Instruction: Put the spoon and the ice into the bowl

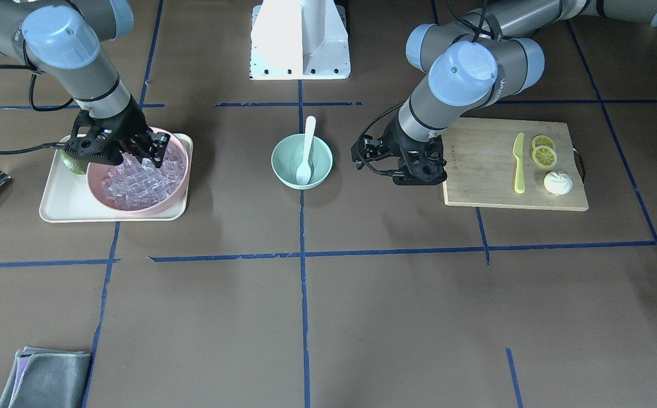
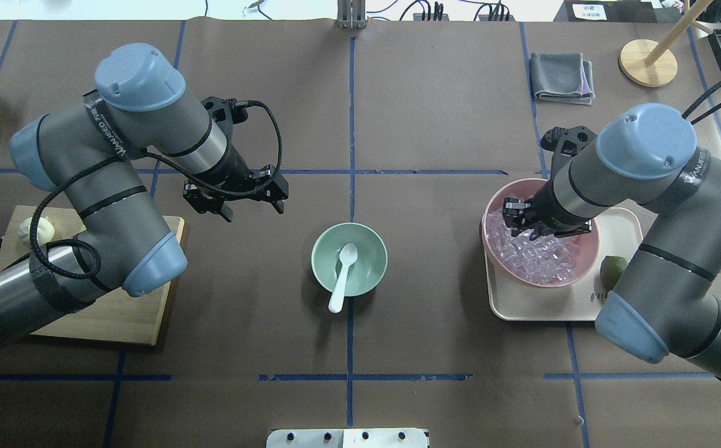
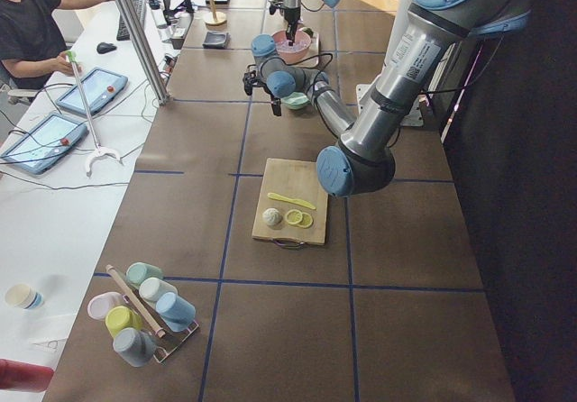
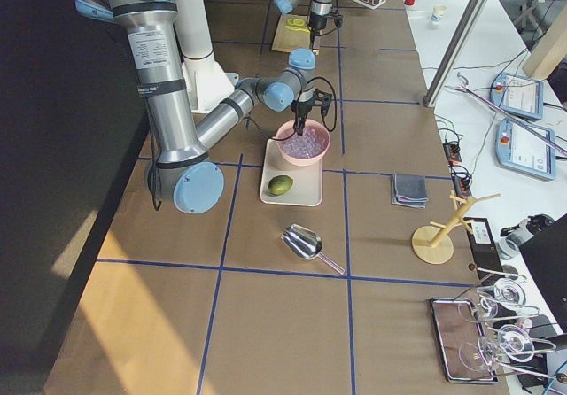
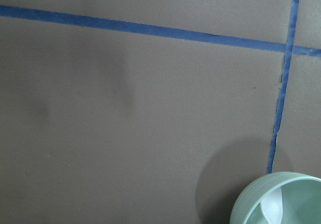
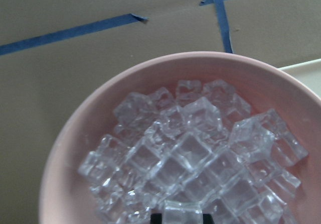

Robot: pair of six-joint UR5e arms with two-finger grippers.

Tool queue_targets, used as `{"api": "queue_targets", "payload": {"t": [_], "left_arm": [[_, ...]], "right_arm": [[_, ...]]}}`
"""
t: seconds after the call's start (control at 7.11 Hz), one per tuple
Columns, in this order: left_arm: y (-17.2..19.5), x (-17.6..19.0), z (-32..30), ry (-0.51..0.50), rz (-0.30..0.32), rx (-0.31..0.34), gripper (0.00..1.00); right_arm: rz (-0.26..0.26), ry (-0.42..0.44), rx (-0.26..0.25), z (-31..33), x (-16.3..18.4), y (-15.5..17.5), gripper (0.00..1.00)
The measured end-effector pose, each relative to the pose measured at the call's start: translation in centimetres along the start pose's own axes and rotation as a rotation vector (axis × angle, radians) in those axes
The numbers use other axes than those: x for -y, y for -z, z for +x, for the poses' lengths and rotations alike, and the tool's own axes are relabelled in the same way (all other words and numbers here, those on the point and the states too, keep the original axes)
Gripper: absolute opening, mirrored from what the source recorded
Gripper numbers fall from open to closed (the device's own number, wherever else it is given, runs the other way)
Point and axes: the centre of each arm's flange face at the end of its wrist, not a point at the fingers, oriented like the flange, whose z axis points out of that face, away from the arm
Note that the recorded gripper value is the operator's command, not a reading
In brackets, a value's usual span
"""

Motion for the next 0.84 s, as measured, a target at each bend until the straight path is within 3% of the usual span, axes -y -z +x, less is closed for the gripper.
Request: {"api": "queue_targets", "payload": {"t": [0.42, 0.7, 0.84], "left_arm": [[0.3, -0.1, 0.0, -0.006, 0.003, -0.005, 0.99], [1.0, -0.8, -0.6, -0.015, 0.007, -0.013, 0.99], [1.2, -1.1, -0.8, -0.017, 0.008, -0.016, 0.99]], "right_arm": [[-0.010, -0.005, 0.103, -11.2, -5.1, 0.2, 0.00], [0.001, -0.051, 0.118, -17.8, -6.8, -1.6, 0.03], [0.012, -0.060, 0.126, -19.6, -7.1, -2.6, 0.10]]}}
